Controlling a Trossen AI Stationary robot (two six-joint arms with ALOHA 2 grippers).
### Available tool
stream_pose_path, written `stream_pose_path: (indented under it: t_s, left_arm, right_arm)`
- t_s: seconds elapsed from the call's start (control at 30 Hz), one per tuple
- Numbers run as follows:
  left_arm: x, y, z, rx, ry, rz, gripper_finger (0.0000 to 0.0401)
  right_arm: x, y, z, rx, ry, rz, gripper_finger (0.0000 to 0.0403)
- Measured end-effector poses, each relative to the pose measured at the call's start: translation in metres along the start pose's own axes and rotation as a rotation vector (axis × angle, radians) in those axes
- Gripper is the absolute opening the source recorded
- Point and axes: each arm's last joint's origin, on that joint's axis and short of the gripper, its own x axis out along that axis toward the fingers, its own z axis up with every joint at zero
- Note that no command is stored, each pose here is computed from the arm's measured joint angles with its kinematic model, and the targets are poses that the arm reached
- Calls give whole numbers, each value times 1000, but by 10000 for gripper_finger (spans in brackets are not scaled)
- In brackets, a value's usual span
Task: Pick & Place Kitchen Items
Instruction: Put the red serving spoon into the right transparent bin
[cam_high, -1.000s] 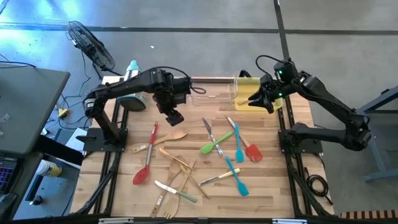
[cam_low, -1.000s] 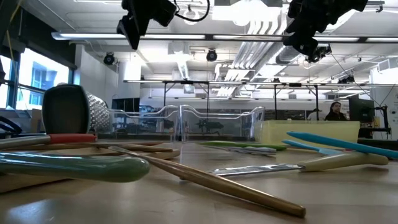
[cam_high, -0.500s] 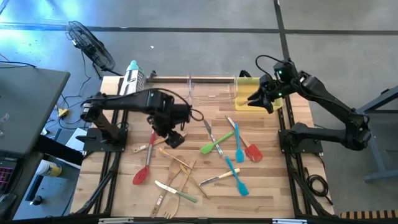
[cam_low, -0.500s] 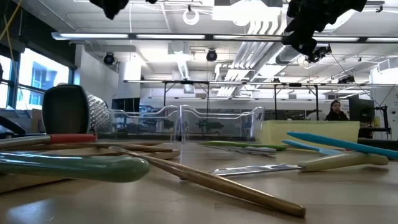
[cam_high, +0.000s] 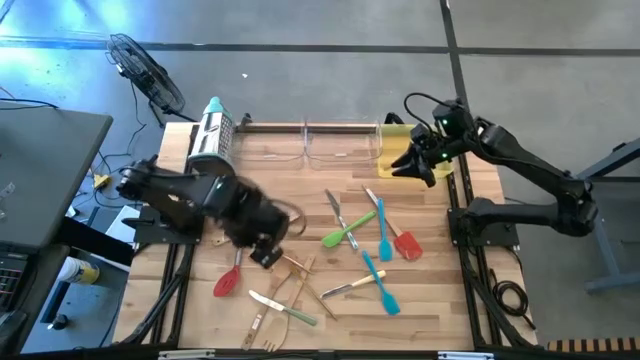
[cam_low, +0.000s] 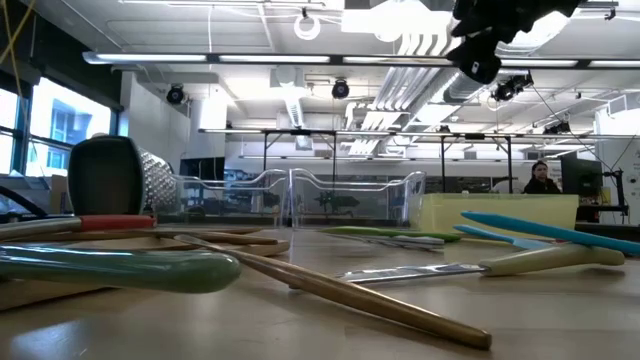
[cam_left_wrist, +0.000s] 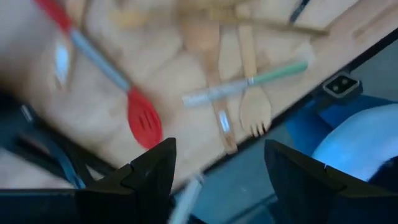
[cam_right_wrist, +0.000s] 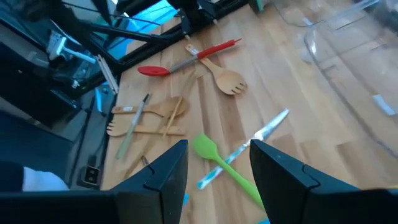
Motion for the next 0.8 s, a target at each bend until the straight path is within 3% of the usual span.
stream_pose_path:
  t_s: [0.37, 0.57, 0.8]
  left_arm:
    - [13, -11, -58, -91, 0, 42, 238]
    - [42, -3, -56, -300, -115, 157, 238]
    - [94, 23, -45, -275, -70, 404, 238]
  right_arm:
    - [31, 14, 4, 86, 57, 84, 164]
    - [60, 36, 4, 86, 92, 150, 164]
    - [91, 75, -12, 76, 191, 184, 164]
